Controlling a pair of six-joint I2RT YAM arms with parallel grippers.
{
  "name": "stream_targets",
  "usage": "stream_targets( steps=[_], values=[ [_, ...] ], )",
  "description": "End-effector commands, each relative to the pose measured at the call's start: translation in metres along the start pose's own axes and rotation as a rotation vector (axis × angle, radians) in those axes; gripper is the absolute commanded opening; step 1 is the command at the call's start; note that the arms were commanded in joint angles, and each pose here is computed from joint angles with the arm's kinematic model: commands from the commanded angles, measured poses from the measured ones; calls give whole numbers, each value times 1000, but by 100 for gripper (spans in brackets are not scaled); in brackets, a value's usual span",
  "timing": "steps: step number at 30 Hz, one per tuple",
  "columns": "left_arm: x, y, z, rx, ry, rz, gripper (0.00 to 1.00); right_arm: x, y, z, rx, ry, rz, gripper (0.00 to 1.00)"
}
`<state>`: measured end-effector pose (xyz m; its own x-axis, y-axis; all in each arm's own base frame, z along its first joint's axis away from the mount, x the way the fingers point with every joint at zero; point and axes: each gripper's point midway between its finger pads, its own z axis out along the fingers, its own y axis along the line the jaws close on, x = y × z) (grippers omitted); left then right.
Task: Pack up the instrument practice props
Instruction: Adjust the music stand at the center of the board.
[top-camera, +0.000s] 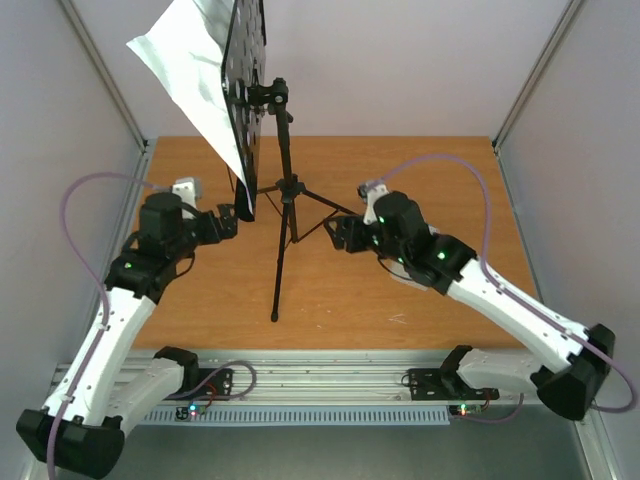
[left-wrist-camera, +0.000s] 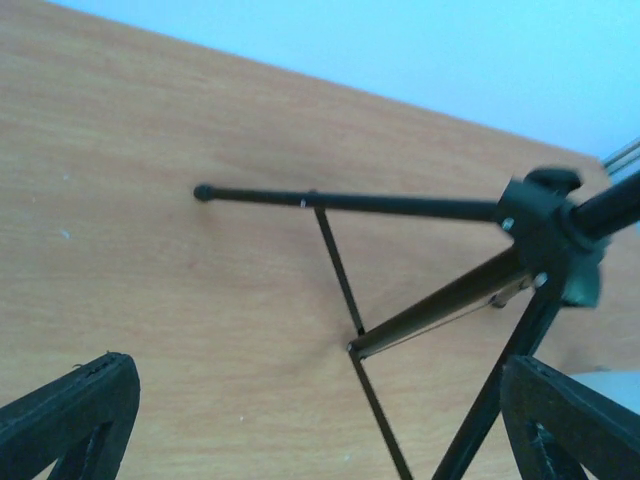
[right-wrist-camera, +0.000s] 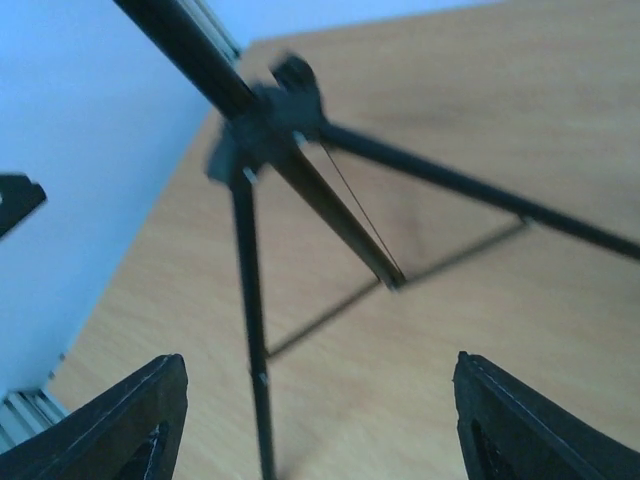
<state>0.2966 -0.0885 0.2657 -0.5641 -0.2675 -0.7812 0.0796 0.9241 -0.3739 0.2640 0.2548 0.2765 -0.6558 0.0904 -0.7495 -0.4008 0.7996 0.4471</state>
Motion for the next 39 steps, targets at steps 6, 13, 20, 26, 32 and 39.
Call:
stream_targets(
  steps=[6, 13, 20, 26, 32, 39],
  values=[
    [-8, -15, -19, 147, -9, -2, 99, -87, 78, 49, -171, -158, -168, 71],
    [-10, -5, -47, 57, -7, 121, 99, -124, 85, 75, -64, -247, -300, 70],
    [-1, 21, -48, -60, -45, 190, 99, -124, 110, 101, -119, -255, -395, 60],
    [5, 23, -45, -59, -35, 197, 99, -126, 120, 121, -94, -295, -431, 43],
    [7, 26, -48, -71, -46, 203, 99, -128, 116, 129, -68, -323, -402, 20],
    [9, 26, -47, -65, -43, 206, 99, -123, 121, 114, -115, -339, -481, 1]
  ],
)
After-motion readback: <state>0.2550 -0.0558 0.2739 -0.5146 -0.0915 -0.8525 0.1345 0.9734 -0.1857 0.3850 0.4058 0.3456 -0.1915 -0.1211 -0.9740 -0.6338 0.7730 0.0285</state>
